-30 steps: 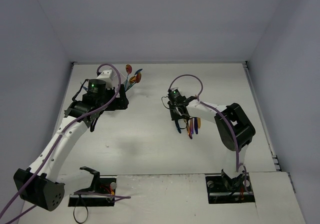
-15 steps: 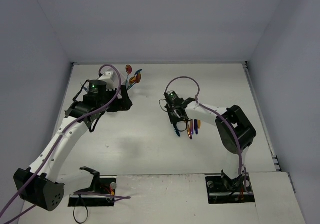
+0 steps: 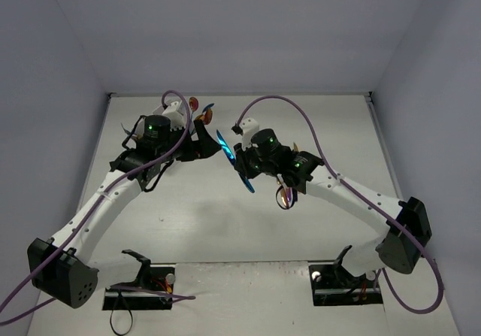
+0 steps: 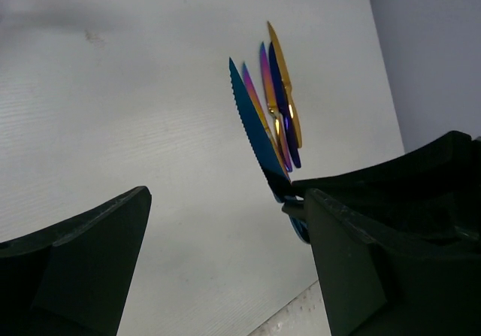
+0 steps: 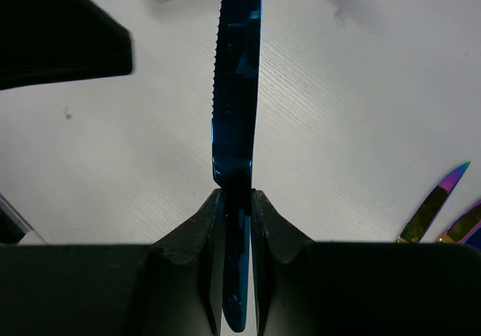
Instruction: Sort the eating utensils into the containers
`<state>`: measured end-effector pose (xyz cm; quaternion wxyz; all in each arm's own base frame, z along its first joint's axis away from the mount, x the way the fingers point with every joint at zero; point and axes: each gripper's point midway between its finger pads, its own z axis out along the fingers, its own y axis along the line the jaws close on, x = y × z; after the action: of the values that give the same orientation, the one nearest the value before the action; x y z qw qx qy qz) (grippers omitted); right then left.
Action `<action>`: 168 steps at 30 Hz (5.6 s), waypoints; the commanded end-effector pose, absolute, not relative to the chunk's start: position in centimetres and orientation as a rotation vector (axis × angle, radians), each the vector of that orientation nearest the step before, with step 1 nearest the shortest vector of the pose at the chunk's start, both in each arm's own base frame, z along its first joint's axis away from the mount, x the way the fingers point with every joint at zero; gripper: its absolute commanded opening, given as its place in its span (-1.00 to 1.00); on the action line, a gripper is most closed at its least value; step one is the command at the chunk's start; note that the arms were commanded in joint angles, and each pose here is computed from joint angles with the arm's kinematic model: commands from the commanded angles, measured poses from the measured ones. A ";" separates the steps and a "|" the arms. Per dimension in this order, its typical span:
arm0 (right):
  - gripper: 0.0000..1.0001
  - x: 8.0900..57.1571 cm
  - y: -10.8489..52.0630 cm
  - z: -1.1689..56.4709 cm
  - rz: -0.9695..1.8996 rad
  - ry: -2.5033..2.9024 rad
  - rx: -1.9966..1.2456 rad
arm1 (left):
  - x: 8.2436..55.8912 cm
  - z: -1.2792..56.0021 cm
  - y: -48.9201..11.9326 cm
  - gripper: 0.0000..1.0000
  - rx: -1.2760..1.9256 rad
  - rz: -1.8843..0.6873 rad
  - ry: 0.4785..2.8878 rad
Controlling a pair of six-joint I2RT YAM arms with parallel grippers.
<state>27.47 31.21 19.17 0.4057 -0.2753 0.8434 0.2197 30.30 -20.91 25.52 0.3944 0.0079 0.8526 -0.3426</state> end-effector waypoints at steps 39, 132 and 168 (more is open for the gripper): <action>0.98 29.7 23.3 23.0 0.491 2.009 -0.449 | 41.5 39.1 -8.9 -1.00 -0.170 -0.217 1.738; -0.44 28.4 18.1 -0.3 0.071 2.737 -0.270 | 28.8 24.2 -10.3 0.51 -0.182 -0.480 2.150; -1.00 23.7 36.1 25.2 0.865 1.901 -0.780 | 29.5 28.2 -23.3 0.37 -0.104 -1.041 2.007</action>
<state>23.35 34.31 18.79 0.3758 -0.3061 0.8238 0.2939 28.64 -21.52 24.74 0.3949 -0.0522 0.8417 -0.3645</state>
